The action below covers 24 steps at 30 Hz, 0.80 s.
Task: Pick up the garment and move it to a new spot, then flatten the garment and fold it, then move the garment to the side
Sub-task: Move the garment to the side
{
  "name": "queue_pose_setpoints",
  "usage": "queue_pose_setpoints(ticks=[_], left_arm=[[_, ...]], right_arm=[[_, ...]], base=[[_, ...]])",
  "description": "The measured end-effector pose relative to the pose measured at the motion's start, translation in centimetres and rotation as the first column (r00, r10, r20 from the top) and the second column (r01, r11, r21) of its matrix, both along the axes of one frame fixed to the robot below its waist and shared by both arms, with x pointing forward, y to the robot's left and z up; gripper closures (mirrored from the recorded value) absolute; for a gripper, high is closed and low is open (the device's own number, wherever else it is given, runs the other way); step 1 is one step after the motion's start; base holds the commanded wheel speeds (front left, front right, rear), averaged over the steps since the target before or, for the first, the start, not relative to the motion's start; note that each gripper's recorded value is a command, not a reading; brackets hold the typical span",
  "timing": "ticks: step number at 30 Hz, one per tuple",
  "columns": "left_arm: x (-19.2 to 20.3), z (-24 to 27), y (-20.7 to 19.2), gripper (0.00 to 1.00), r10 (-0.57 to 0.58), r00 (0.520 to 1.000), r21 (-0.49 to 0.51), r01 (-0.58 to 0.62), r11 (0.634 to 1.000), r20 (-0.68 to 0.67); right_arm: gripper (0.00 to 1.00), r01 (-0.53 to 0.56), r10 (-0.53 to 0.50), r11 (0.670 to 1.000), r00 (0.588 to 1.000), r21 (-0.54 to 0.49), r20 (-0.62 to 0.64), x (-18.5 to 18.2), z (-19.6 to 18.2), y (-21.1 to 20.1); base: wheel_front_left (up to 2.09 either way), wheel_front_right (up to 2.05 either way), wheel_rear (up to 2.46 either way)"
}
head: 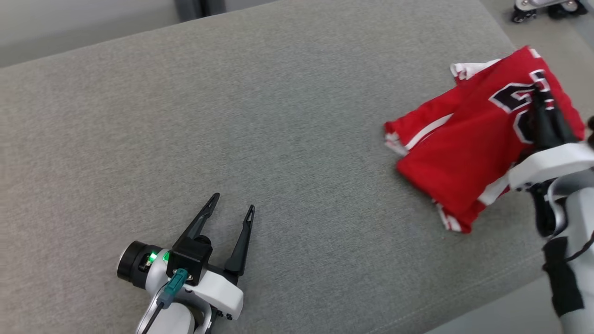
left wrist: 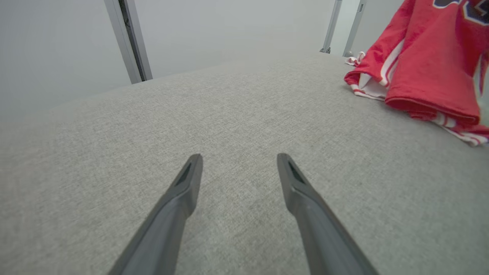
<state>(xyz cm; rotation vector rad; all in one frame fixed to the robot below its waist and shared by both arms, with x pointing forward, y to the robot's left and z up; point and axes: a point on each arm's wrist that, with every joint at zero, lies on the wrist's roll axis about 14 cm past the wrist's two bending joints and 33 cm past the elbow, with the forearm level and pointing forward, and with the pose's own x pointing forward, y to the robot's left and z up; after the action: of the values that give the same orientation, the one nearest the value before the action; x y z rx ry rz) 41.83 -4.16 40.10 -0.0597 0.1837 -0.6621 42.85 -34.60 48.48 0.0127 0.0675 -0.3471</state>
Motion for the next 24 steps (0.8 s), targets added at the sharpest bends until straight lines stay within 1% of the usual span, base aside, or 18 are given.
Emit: queue_pose_setpoints(ticks=[5,6,7,8,11,13,14,15,17,20,21,24], left_arm=[[0.5,-0.1,2.5,0.00,0.068,0.998,0.016,-0.068,0.998,0.005],[0.5,-0.1,2.5,0.00,0.068,0.998,0.016,-0.068,0.998,0.005],[0.7,0.0,3.4,0.00,0.093,0.996,0.022,-0.093,0.995,0.009],[0.7,0.0,3.4,0.00,0.093,0.996,0.022,-0.093,0.995,0.009],[0.7,0.0,4.6,0.00,0.123,0.992,0.032,-0.123,0.992,0.011],[0.9,0.1,5.2,0.00,0.134,0.991,0.035,-0.135,0.990,0.018],[0.9,0.3,5.4,0.00,0.139,0.990,0.037,-0.139,0.990,0.025],[1.0,0.4,5.6,0.00,0.144,0.989,0.037,-0.145,0.989,0.031],[1.1,0.7,6.0,0.00,0.156,0.987,0.038,-0.157,0.987,0.039],[1.1,0.8,6.7,0.00,0.171,0.984,0.043,-0.173,0.984,0.041],[1.1,0.9,7.2,0.00,0.187,0.981,0.047,-0.189,0.981,0.046],[1.1,1.4,7.8,0.00,0.212,0.976,0.046,-0.215,0.976,0.057]], right_arm=[[1.00,0.054,-0.059,0.993,0.997,-0.104,-0.041,1.6,0.7,-4.1],[1.00,0.054,-0.059,0.993,0.997,-0.104,-0.041,1.6,0.7,-4.1],[1.00,0.077,-0.089,0.986,0.993,-0.148,-0.073,1.6,0.6,-5.9],[1.00,0.077,-0.089,0.986,0.993,-0.148,-0.073,1.6,0.6,-5.9],[1.00,0.105,-0.129,0.974,0.986,-0.202,-0.108,1.8,0.7,-7.9],[1.00,0.125,-0.153,0.968,0.981,-0.218,-0.117,2.1,0.7,-8.8],[0.55,0.127,-0.159,0.964,0.979,-0.234,-0.127,2.3,0.6,-9.1],[0.00,0.135,-0.169,0.961,0.977,-0.240,-0.130,2.4,0.6,-9.4],[0.00,0.144,-0.192,0.953,0.968,-0.267,-0.162,2.3,0.2,-10.3],[0.00,0.160,-0.214,0.946,0.961,-0.281,-0.175,2.6,0.0,-10.8],[0.00,0.163,-0.209,0.945,0.968,-0.283,-0.138,3.6,1.1,-10.4],[0.00,0.118,-0.149,0.953,0.984,-0.277,-0.093,5.6,2.3,-8.2]], base=[[0.00,0.00,0.00],[0.00,0.00,0.00],[0.00,0.00,0.00],[0.00,0.00,0.00],[0.00,0.00,0.00],[0.00,0.00,0.00],[0.00,0.00,0.00],[0.00,0.00,0.00],[0.00,0.00,0.00],[0.00,0.00,0.00],[0.00,0.00,0.00],[0.00,0.00,0.00]])
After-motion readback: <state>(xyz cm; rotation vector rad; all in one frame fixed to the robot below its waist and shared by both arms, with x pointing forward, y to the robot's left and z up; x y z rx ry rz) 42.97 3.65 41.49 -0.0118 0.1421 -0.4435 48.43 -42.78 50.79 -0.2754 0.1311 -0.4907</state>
